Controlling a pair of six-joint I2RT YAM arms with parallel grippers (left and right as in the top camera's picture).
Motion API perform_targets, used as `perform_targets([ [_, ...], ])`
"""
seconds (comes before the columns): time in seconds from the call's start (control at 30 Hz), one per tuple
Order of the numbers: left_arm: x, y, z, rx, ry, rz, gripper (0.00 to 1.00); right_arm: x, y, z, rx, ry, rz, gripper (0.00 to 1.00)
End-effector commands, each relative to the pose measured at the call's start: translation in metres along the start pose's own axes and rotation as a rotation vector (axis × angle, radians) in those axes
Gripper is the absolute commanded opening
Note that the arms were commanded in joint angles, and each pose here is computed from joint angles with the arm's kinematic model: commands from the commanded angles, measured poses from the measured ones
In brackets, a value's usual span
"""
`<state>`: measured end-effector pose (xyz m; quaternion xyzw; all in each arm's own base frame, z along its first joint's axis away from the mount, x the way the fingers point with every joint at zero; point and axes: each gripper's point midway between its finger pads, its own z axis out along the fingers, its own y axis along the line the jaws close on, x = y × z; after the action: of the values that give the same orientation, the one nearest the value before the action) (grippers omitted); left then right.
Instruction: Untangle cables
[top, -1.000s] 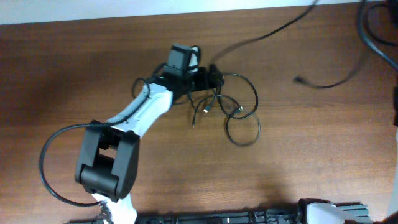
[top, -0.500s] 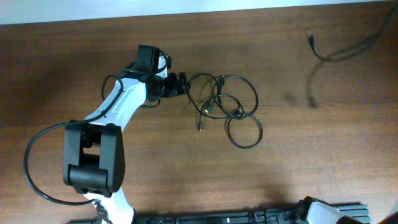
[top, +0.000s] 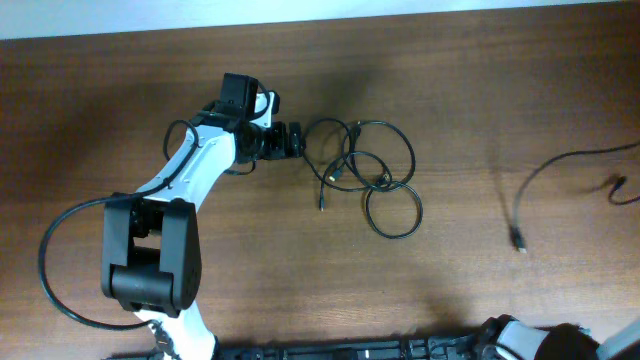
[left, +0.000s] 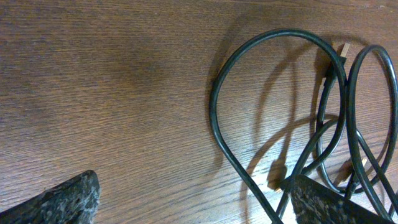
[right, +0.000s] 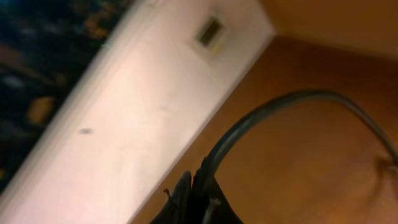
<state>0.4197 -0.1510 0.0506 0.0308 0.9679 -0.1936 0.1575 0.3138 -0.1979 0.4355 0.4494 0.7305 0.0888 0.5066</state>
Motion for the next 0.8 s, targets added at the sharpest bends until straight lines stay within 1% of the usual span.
perform_targets([
  [0.0,0.001,0.0,0.0,0.006,0.003,0.017,0.99,-0.016,-0.043,0.004,0.178,-0.053,0.006,0.04],
  [0.13,0.001,-0.001,0.0,0.006,0.004,0.019,0.99,-0.024,-0.087,0.012,0.317,-0.056,0.059,0.04],
  [0.4,0.001,-0.001,0.0,0.007,0.005,0.019,0.99,-0.034,-0.165,0.028,0.495,-0.021,0.171,0.04],
  [0.53,0.003,-0.001,0.0,0.005,0.011,0.017,0.99,-0.041,-0.22,0.028,0.66,-0.035,0.219,0.04],
  [0.73,0.003,-0.001,0.0,0.005,0.012,0.016,0.99,-0.032,-0.256,0.04,0.73,0.024,0.268,0.04],
  [0.77,0.003,-0.001,0.0,0.005,0.013,0.016,0.99,-0.03,-0.261,0.044,0.738,0.037,0.271,0.06],
])
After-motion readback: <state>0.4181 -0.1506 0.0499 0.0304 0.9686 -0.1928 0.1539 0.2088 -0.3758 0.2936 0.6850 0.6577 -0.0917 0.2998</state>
